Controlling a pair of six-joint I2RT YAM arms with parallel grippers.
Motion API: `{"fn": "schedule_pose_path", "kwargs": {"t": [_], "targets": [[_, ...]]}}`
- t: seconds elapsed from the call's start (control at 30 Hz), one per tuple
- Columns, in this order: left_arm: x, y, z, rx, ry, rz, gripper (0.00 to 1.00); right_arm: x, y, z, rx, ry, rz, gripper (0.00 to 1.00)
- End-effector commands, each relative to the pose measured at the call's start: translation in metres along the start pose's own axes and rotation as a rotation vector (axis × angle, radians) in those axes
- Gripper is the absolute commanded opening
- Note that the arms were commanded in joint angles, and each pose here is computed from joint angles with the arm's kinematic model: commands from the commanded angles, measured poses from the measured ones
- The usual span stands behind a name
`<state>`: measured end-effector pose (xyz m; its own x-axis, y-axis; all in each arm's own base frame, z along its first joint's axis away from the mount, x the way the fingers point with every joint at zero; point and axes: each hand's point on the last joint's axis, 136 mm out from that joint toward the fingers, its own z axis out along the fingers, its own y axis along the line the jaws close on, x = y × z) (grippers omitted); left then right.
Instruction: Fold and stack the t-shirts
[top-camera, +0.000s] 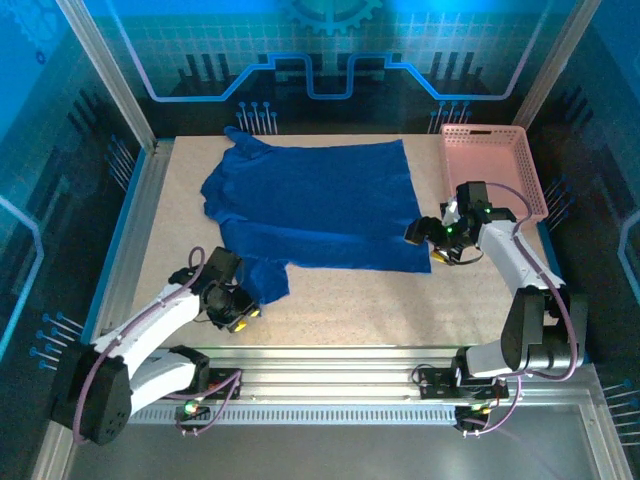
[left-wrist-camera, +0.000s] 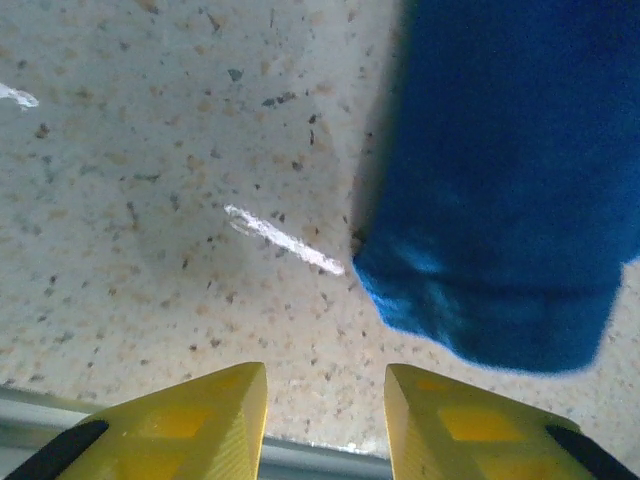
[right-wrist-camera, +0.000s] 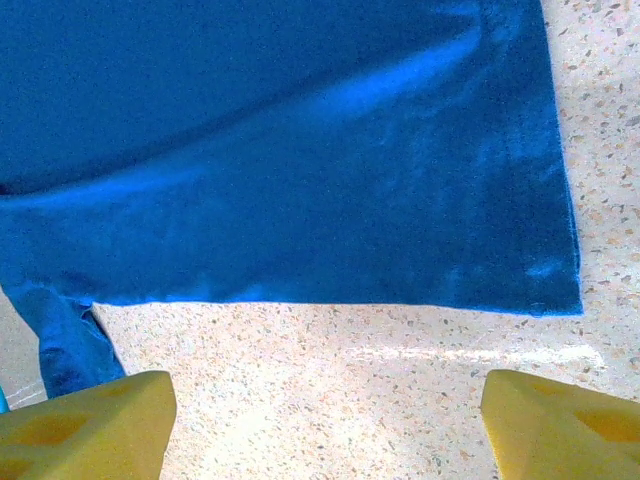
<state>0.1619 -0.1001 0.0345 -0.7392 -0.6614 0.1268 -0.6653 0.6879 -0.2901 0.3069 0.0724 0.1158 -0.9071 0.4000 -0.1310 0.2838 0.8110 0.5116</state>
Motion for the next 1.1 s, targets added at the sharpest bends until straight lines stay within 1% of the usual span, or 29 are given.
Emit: {"fn": "schedule_pose_path", "kwargs": {"t": [0.0,0.2,0.4,0.57,0.63,0.8,0.97,1.07], "targets": [[-0.011,-0.019,0.007,0.063,-0.041,-0.004,0.38,0.005,-0.001,-0.004,-0.019,0.006,-0.005,0.81],[-0.017,-0.027,0.015,0.066,-0.041,0.008,0.4,0.008,-0.003,-0.004,-0.013,0.005,-0.01,0.81],[-0.014,-0.02,0.031,0.021,-0.001,0.011,0.39,0.009,-0.006,-0.002,-0.003,0.01,-0.006,0.81],[-0.016,-0.018,0.041,-0.005,0.014,0.018,0.36,0.006,-0.011,0.001,0.015,0.01,0.001,0.81],[-0.017,-0.019,0.04,-0.009,0.01,0.031,0.3,0.007,-0.014,0.004,0.022,0.016,0.006,0.81],[-0.022,-0.021,0.026,-0.01,-0.038,0.073,0.12,0.006,-0.028,0.019,0.065,0.041,0.024,0.8],[-0.023,-0.028,0.009,0.017,-0.064,0.103,0.0,0.001,-0.045,0.029,0.122,0.06,0.039,0.79],[-0.021,-0.032,-0.01,0.043,-0.091,0.126,0.0,-0.004,-0.061,0.029,0.18,0.049,0.059,0.78]]}}
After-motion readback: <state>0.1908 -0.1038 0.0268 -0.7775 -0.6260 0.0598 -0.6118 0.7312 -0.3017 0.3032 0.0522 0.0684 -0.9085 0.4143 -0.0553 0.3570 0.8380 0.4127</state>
